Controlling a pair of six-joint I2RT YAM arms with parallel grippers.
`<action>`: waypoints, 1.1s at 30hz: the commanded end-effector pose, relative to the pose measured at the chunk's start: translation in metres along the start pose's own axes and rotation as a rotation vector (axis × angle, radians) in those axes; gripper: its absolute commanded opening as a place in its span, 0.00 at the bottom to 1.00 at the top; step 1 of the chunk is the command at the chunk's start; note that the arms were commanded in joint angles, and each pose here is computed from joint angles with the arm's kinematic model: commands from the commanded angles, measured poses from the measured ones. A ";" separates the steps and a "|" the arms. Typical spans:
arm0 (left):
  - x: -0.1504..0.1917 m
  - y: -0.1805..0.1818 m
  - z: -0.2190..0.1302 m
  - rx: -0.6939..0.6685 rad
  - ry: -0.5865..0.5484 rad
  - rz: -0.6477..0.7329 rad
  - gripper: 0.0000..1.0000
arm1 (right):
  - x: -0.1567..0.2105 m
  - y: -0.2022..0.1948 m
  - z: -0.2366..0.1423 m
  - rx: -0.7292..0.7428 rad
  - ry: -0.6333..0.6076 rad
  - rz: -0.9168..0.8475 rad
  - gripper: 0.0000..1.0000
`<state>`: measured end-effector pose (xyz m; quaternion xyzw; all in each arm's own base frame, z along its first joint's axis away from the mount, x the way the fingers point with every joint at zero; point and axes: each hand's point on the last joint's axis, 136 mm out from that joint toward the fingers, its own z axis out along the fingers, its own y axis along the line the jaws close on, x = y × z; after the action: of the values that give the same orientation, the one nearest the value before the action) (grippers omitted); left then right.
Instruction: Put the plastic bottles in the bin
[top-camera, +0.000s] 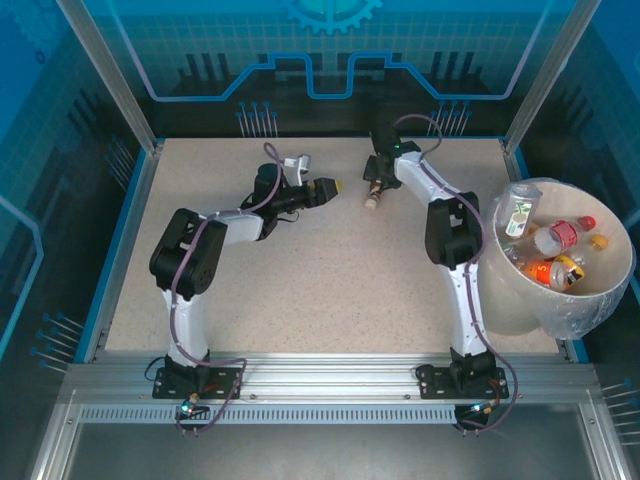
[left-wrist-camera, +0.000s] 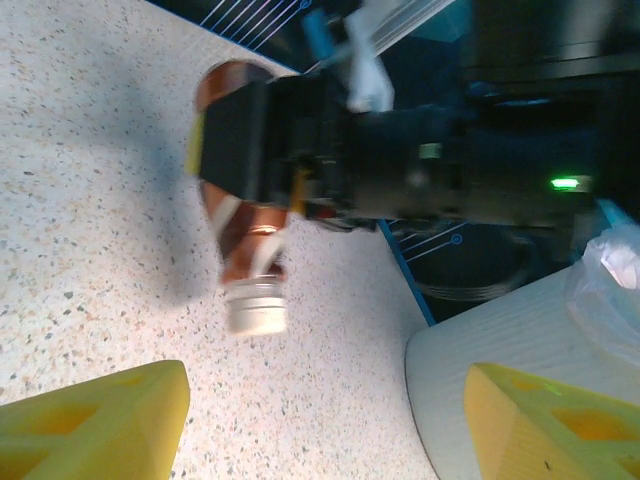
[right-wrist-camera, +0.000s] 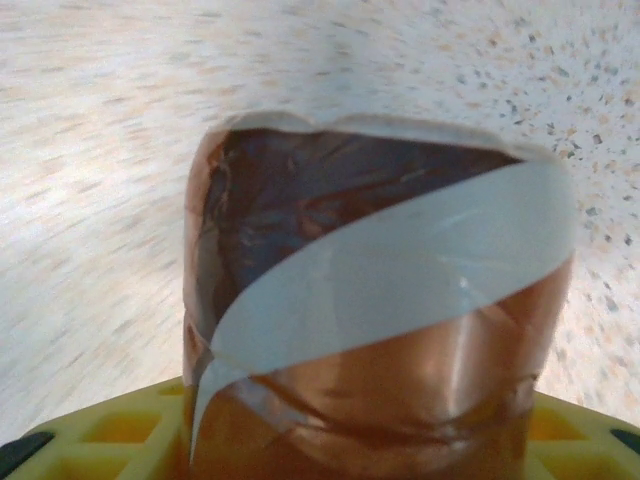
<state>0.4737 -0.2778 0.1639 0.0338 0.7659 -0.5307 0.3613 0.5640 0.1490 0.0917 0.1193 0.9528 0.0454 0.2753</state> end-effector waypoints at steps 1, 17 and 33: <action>-0.019 -0.023 -0.018 -0.018 -0.077 0.085 0.73 | -0.045 0.043 -0.111 -0.174 -0.217 -0.125 0.38; -0.018 -0.052 -0.047 -0.058 -0.103 0.126 0.73 | -0.036 -0.005 -0.386 -0.336 -0.668 -0.228 0.34; -0.008 -0.073 -0.047 -0.073 -0.091 0.142 0.73 | -0.026 -0.241 -0.519 0.221 -1.042 0.219 0.32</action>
<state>0.4304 -0.2684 0.2258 0.0396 0.7641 -0.4870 0.4212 0.2658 -0.0716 0.5135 0.2064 0.6785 -0.0465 0.7034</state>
